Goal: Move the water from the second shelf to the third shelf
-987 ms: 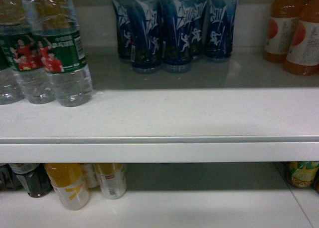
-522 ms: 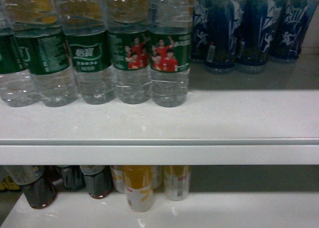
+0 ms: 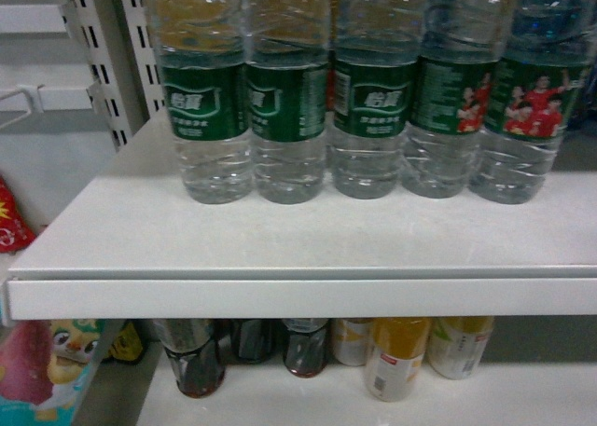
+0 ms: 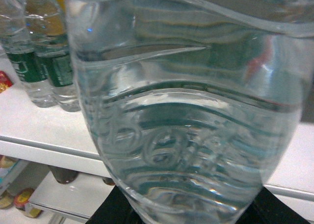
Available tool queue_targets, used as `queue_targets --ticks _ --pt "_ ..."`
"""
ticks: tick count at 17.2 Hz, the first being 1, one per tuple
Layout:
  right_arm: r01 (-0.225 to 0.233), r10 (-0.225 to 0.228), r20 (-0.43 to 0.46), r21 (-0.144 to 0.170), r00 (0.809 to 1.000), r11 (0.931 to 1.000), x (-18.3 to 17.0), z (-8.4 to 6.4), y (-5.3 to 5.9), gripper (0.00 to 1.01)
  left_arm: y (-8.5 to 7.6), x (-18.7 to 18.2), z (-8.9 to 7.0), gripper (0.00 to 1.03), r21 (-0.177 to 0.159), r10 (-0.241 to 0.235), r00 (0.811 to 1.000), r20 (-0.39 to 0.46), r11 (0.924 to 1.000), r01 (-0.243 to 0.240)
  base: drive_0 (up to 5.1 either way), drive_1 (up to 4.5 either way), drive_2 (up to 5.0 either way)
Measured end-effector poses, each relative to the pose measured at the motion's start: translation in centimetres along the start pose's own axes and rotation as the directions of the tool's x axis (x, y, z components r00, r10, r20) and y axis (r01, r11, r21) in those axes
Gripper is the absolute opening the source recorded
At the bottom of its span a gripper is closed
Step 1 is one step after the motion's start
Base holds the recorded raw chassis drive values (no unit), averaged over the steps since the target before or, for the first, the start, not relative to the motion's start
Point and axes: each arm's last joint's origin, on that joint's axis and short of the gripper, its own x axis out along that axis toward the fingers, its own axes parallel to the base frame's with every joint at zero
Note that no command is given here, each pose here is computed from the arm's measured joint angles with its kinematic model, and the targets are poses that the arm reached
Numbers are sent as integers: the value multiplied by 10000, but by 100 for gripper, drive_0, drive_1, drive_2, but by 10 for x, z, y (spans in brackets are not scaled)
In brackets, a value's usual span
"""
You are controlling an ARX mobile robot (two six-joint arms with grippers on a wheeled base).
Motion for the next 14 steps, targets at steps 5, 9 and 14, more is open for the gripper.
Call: queue_targets --ticks 5,9,14 --pt "8 -8 3 -2 10000 10000 0 0 0 36 0 0 0 98 0 4 10000 0 10000 -4 -394 203 203" --pt "-192 193 26 -23 9998 9998 0 0 1 36 0 0 0 98 -4 8 10000 31 10000 -8 0 0 0" --pt "-13 13 40 -25 10000 10000 0 0 1 36 0 0 0 98 -4 8 10000 0 10000 -8 0 0 0"
